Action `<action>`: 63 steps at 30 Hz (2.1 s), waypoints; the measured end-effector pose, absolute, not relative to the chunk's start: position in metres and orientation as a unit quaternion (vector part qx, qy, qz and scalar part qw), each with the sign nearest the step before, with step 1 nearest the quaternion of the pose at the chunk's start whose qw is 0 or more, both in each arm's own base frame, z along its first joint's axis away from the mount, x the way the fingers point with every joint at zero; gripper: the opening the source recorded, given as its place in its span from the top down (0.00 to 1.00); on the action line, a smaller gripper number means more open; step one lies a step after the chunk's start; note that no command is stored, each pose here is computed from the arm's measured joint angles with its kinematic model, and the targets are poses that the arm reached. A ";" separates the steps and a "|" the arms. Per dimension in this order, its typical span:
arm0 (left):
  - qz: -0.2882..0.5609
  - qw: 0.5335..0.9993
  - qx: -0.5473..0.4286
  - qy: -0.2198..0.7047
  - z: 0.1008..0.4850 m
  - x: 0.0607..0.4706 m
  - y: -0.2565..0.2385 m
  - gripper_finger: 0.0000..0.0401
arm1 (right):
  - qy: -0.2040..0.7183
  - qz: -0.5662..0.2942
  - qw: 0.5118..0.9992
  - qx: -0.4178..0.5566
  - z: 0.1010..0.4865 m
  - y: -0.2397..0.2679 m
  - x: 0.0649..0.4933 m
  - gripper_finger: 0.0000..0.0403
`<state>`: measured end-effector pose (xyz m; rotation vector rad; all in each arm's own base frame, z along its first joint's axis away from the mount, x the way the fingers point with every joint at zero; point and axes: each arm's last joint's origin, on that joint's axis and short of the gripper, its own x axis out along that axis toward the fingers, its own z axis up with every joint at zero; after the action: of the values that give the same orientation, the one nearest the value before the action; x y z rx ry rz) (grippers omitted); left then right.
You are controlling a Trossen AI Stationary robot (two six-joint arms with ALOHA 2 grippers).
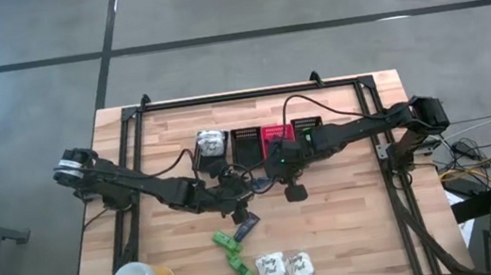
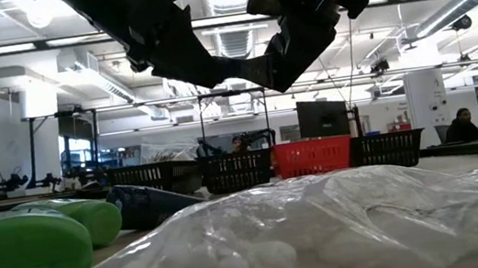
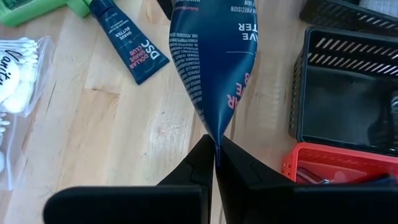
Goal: Pick & Place Travel size toiletries
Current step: Put the shaving cream into the middle left black bin
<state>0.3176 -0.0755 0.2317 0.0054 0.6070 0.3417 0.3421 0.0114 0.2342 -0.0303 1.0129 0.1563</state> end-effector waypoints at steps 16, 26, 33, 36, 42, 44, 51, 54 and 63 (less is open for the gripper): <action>0.164 0.946 -0.006 0.278 0.235 0.320 -0.076 0.47 | 0.484 0.072 0.872 -0.010 0.234 0.011 0.342 0.98; 0.165 0.946 -0.007 0.278 0.235 0.320 -0.076 0.63 | 0.483 0.069 0.873 -0.004 0.234 0.012 0.343 0.98; 0.170 0.942 -0.013 0.290 0.233 0.319 -0.076 0.66 | 0.481 0.068 0.874 -0.004 0.237 0.012 0.341 0.91; 0.174 0.940 -0.016 0.293 0.233 0.318 -0.075 0.66 | 0.478 0.067 0.876 -0.005 0.243 0.012 0.337 0.82; 0.202 0.931 -0.005 0.303 0.230 0.315 -0.073 0.66 | 0.465 -0.009 0.885 -0.036 0.268 0.006 0.318 0.62; 0.223 0.924 0.002 0.309 0.228 0.313 -0.071 0.66 | 0.451 -0.051 0.890 -0.043 0.279 0.004 0.311 0.56; 0.333 0.899 -0.048 0.280 0.227 0.312 -0.049 0.66 | 0.386 -0.243 0.889 -0.034 0.316 -0.007 0.276 0.42; 0.368 0.892 -0.117 0.236 0.230 0.318 -0.033 0.66 | 0.365 -0.272 0.891 -0.006 0.325 -0.008 0.263 0.39; 0.424 0.862 -0.188 0.202 0.233 0.351 -0.021 0.67 | 0.347 -0.320 0.881 0.040 0.329 -0.010 0.237 0.35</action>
<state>0.3505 -0.0210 0.2334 -0.3949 0.4237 0.8896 0.2367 -0.0099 0.3286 0.0834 0.7235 -0.6668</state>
